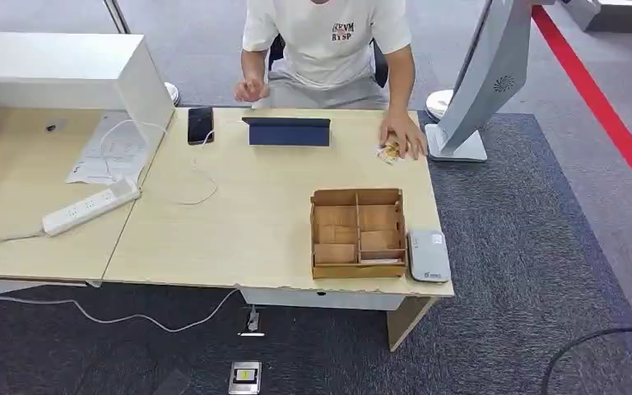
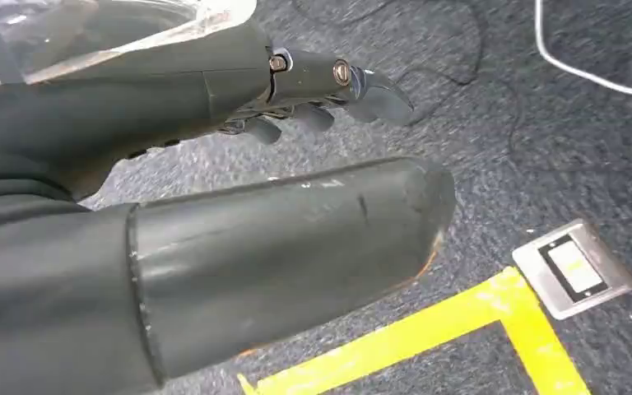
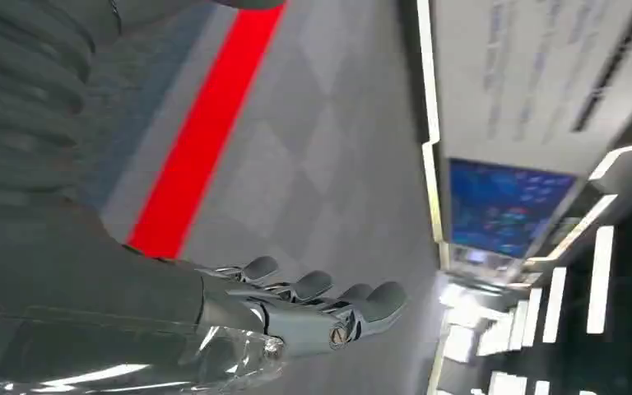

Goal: Pass the card to the sensor for recognition and then transmit it.

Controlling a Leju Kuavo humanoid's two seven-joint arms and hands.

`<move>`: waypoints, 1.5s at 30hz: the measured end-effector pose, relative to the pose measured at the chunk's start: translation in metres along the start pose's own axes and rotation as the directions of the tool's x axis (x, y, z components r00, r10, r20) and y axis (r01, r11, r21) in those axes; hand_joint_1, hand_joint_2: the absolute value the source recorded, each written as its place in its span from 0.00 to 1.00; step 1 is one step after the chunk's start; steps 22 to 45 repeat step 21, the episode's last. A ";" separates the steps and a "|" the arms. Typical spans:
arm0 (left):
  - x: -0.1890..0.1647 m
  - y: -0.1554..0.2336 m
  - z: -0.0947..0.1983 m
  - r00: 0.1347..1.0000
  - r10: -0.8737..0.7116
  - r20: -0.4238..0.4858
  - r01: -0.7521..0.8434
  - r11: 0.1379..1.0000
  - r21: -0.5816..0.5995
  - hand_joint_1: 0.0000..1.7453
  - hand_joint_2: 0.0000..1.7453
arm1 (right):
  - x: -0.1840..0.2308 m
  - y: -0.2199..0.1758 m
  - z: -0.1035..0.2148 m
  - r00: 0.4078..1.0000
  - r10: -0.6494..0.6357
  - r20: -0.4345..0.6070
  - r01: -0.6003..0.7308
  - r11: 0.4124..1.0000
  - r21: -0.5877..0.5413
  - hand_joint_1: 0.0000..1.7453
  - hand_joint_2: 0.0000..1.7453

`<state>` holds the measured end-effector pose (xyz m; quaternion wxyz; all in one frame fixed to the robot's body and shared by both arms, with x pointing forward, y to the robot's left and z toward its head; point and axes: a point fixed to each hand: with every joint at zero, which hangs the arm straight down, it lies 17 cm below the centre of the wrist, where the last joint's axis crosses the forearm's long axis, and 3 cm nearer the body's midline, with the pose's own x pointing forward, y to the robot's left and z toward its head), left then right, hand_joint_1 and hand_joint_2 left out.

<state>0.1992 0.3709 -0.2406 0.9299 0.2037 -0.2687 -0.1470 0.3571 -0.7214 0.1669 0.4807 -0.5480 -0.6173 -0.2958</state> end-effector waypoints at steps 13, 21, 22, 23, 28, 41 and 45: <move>-0.014 0.008 -0.002 0.997 0.038 -0.064 -0.040 0.999 -0.035 0.00 0.00 | -0.189 -0.061 0.139 0.820 0.261 -0.509 -0.219 0.965 0.143 0.00 1.00; -0.016 0.015 -0.004 0.997 0.033 -0.069 -0.034 0.999 -0.017 0.00 0.00 | -0.235 -0.085 0.207 0.701 0.408 -0.585 -0.290 0.913 0.289 0.00 1.00; -0.016 0.015 -0.004 0.997 0.033 -0.069 -0.034 0.999 -0.017 0.00 0.00 | -0.235 -0.085 0.207 0.701 0.408 -0.585 -0.290 0.913 0.289 0.00 1.00; -0.016 0.015 -0.004 0.997 0.033 -0.069 -0.034 0.999 -0.017 0.00 0.00 | -0.235 -0.085 0.207 0.701 0.408 -0.585 -0.290 0.913 0.289 0.00 1.00; -0.016 0.015 -0.004 0.997 0.033 -0.069 -0.034 0.999 -0.017 0.00 0.00 | -0.235 -0.085 0.207 0.701 0.408 -0.585 -0.290 0.913 0.289 0.00 1.00; -0.016 0.015 -0.004 0.997 0.033 -0.069 -0.034 0.999 -0.017 0.00 0.00 | -0.235 -0.085 0.207 0.701 0.408 -0.585 -0.290 0.913 0.289 0.00 1.00; -0.016 0.015 -0.004 0.997 0.033 -0.069 -0.034 0.999 -0.017 0.00 0.00 | -0.235 -0.085 0.207 0.701 0.408 -0.585 -0.290 0.913 0.289 0.00 1.00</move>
